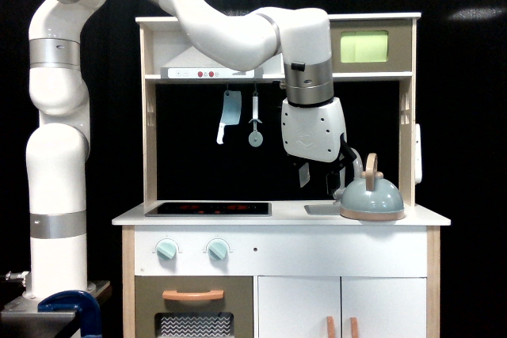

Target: Place the teapot on the stove

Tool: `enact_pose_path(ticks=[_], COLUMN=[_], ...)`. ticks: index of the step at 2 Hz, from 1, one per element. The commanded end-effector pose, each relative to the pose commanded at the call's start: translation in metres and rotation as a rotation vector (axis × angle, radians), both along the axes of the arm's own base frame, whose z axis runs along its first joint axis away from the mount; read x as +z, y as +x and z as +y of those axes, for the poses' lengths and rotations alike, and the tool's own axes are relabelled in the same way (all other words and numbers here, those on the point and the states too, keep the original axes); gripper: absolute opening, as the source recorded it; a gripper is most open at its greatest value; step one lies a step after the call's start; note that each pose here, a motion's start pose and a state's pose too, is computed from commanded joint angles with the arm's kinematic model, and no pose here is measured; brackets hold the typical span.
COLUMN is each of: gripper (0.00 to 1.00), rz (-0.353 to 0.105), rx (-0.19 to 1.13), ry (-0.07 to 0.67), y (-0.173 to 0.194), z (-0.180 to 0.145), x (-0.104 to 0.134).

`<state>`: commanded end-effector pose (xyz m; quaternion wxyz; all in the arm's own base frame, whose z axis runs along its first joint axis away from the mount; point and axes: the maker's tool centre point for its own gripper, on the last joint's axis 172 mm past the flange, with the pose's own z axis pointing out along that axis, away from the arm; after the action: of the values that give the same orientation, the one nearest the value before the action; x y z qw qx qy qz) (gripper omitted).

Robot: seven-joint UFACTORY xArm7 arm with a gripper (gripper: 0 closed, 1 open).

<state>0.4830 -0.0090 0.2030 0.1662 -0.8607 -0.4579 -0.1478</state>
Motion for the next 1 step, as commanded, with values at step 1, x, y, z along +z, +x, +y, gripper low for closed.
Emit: enact_pose_path(ticks=[1], gripper=[1.0], rz=[-0.002], rx=[-0.015], ry=[0.042], y=[0.034], z=[0.007], x=[0.014])
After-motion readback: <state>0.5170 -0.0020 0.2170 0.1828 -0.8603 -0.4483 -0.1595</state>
